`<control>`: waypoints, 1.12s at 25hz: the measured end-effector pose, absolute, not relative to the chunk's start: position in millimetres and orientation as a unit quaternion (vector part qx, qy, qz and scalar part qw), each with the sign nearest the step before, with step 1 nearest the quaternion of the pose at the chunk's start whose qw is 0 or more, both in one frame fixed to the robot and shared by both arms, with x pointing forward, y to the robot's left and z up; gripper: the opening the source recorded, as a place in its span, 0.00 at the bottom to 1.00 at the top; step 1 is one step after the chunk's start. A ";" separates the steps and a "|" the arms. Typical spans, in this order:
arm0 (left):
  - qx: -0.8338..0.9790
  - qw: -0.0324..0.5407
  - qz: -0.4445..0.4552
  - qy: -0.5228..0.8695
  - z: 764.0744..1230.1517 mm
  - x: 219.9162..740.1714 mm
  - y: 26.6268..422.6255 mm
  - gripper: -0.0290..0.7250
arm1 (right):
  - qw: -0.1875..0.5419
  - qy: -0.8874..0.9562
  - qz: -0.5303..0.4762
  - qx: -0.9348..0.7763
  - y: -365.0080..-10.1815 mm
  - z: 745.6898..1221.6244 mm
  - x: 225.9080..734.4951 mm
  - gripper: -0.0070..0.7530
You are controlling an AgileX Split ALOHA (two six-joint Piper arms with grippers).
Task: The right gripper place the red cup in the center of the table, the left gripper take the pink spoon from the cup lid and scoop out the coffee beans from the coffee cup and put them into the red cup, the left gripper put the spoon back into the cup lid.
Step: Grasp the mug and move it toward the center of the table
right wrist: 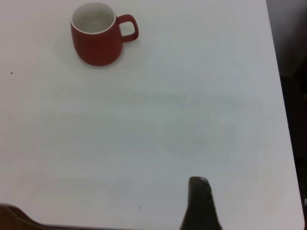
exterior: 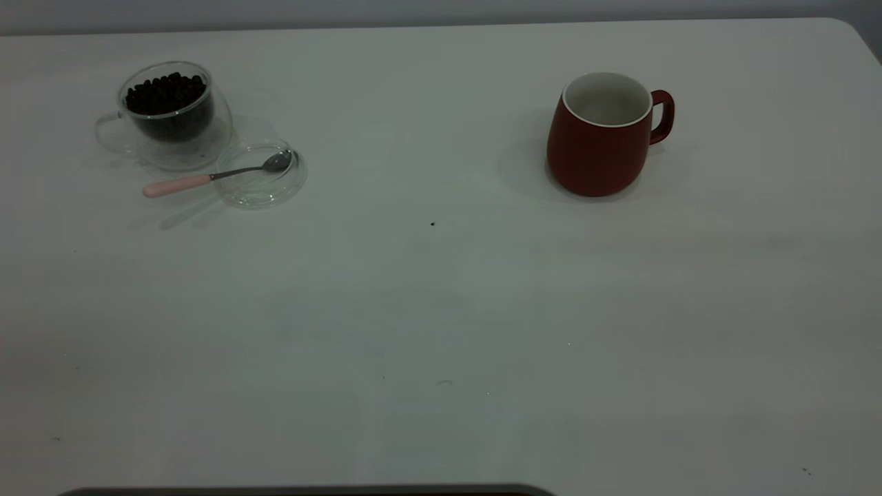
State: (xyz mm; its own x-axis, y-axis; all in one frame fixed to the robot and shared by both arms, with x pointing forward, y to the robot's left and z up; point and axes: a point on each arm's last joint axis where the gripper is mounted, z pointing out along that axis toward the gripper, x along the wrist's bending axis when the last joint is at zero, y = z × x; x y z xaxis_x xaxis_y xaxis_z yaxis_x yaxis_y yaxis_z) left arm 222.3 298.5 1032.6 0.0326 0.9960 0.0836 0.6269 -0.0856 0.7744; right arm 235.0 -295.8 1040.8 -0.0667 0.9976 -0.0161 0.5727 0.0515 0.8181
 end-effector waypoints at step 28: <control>0.661 0.283 0.326 0.614 1032.6 222.3 298.5 0.82 | 0.323 0.648 0.338 0.601 -295.4 1041.9 235.7 0.78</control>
